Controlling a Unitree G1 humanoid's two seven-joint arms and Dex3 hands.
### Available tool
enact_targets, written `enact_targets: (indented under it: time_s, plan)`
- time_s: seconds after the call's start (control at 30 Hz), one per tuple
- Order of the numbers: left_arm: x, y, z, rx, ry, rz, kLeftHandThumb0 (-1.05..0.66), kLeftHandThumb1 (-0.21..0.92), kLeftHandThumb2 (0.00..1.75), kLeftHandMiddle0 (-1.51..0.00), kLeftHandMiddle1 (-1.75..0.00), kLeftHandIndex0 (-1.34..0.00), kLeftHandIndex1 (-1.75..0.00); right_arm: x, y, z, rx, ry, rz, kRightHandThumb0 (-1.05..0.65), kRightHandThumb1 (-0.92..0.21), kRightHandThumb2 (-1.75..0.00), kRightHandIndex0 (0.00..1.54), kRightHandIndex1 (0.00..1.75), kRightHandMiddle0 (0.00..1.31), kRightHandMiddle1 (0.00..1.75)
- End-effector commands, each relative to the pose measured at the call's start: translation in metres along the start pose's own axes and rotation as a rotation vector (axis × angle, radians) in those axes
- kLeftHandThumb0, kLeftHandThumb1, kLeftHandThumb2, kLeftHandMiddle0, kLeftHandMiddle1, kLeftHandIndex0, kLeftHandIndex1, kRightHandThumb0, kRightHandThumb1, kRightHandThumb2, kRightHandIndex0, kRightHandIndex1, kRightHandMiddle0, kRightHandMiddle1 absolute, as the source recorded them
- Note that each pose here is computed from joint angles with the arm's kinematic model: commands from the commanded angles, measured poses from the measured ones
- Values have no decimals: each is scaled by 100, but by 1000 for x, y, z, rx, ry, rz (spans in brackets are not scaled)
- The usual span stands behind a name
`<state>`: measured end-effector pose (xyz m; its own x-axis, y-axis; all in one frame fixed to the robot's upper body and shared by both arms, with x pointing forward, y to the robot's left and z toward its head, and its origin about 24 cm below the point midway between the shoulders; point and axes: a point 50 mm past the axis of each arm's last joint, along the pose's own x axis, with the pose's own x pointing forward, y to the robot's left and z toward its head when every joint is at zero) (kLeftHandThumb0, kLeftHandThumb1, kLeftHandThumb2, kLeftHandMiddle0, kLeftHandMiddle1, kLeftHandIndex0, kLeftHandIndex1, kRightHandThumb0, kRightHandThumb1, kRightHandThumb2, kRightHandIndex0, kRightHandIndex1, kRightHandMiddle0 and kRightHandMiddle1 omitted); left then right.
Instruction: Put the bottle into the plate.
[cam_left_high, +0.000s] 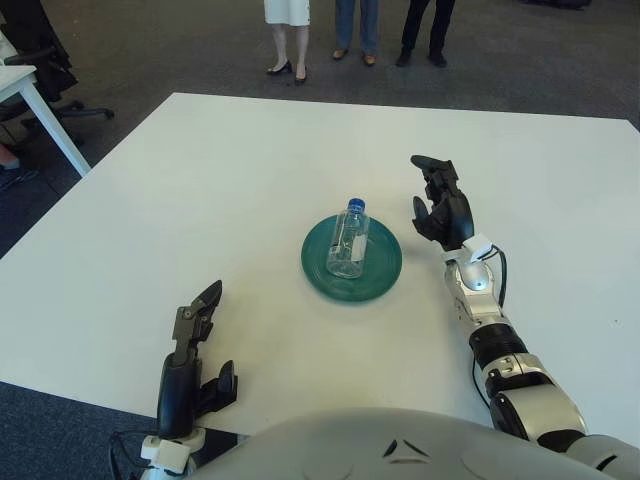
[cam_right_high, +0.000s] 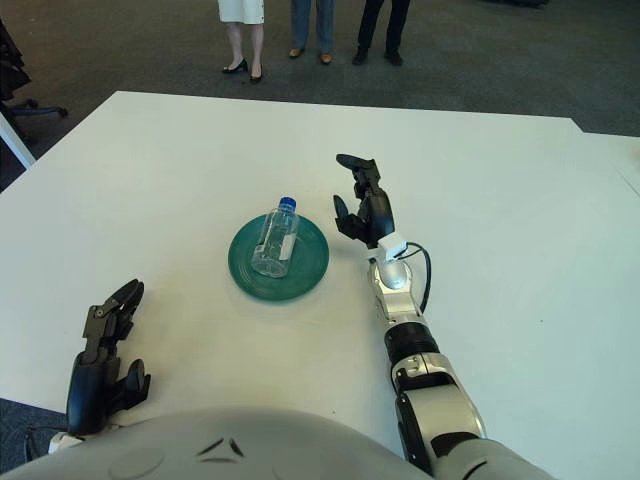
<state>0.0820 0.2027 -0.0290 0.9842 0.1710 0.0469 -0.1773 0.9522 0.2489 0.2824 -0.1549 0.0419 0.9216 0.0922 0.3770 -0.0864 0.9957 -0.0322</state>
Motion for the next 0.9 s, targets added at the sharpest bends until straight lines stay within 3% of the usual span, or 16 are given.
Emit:
enact_targets:
  time_s: [0.0, 0.3, 0.5, 0.87]
  plan:
    - [132, -30, 38, -130, -126, -6, -81, 92, 73, -41, -2, -9, -83, -14, -25, 5, 59, 20, -170, -66, -92, -63, 65, 12, 16, 92]
    - [135, -26, 31, -142, -103, -11, -80, 92, 73, -41, -2, -10, -83, -29, -34, 2, 49, 54, -206, -65, -92, -63, 66, 14, 14, 91]
    - [140, -26, 33, -153, -110, -37, -79, 92, 73, -42, -2, -10, -83, -52, -19, -8, 73, 100, -217, -66, -92, -63, 65, 14, 13, 90]
    - [155, -29, 48, -138, -167, -99, -76, 92, 71, -44, -2, -9, -82, -57, -17, -12, 50, 95, -227, -69, -92, -69, 54, 9, 7, 86]
